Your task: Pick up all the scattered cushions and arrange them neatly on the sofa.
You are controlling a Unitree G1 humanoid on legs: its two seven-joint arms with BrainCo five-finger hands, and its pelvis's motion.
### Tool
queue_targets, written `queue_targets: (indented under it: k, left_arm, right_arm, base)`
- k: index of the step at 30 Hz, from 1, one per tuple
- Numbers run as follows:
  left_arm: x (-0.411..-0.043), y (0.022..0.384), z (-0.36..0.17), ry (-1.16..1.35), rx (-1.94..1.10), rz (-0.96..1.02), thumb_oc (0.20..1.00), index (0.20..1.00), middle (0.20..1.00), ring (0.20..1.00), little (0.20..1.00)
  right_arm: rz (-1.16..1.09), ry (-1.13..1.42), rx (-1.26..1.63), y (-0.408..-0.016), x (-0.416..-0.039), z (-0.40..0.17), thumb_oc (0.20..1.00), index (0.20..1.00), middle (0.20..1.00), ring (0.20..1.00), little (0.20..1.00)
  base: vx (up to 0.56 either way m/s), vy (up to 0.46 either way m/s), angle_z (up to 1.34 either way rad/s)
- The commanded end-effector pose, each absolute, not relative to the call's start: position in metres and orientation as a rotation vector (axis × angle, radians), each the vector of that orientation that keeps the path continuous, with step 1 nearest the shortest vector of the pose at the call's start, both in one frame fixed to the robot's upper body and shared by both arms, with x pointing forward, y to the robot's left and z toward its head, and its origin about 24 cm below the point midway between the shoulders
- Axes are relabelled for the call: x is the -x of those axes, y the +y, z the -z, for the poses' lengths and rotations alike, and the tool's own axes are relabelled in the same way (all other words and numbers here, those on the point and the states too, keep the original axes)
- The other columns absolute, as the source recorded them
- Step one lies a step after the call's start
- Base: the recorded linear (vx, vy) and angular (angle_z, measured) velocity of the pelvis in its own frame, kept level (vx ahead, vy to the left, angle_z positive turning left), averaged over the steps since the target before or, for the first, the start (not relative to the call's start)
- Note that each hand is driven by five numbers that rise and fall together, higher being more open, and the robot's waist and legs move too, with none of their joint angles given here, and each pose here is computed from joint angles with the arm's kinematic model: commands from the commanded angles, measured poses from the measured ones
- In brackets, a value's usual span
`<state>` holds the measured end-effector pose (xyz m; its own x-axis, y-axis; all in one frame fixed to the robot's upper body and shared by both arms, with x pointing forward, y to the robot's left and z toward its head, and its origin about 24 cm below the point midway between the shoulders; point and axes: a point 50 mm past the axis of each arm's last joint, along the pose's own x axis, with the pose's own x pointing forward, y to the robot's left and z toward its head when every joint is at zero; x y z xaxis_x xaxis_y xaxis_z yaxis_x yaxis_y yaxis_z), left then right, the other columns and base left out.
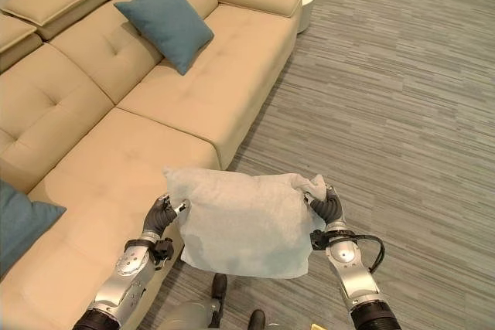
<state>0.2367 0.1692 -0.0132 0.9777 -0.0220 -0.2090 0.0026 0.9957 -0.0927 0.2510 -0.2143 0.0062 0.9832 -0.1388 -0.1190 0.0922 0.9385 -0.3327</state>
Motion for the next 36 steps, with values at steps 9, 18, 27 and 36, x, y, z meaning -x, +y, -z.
queue_targets:
  k: [9, 18, 27, 36]
  left_arm:
    - [-0.265, 0.155, -0.059, -0.146, 0.127, 0.108, 0.2, 0.2, 0.2, 0.2, 0.2]
    - [-0.266, 0.15, -0.059, -0.154, 0.133, 0.131, 0.2, 0.2, 0.2, 0.2, 0.2]
    - [-0.269, 0.136, -0.055, -0.125, 0.183, 0.167, 0.2, 0.2, 0.2, 0.2, 0.2]
    - [-0.264, 0.144, -0.052, -0.105, 0.147, 0.161, 0.2, 0.2, 0.2, 0.2, 0.2]
  right_arm:
    - [0.077, -0.102, 0.251, -0.192, -0.271, -0.05, 0.2, 0.2, 0.2, 0.2, 0.2]
    - [0.072, -0.097, 0.264, -0.194, -0.27, -0.048, 0.2, 0.2, 0.2, 0.2, 0.2]
    - [0.148, -0.103, 0.269, -0.212, -0.269, -0.052, 0.2, 0.2, 0.2, 0.2, 0.2]
    - [0.131, -0.087, 0.242, -0.204, -0.269, -0.048, 0.2, 0.2, 0.2, 0.2, 0.2]
  base:
    - [0.25, 0.015, 0.25]
    - [0.23, -0.101, 0.59]
    - [0.14, -0.093, 0.65]
    - [0.2, 0.125, 0.33]
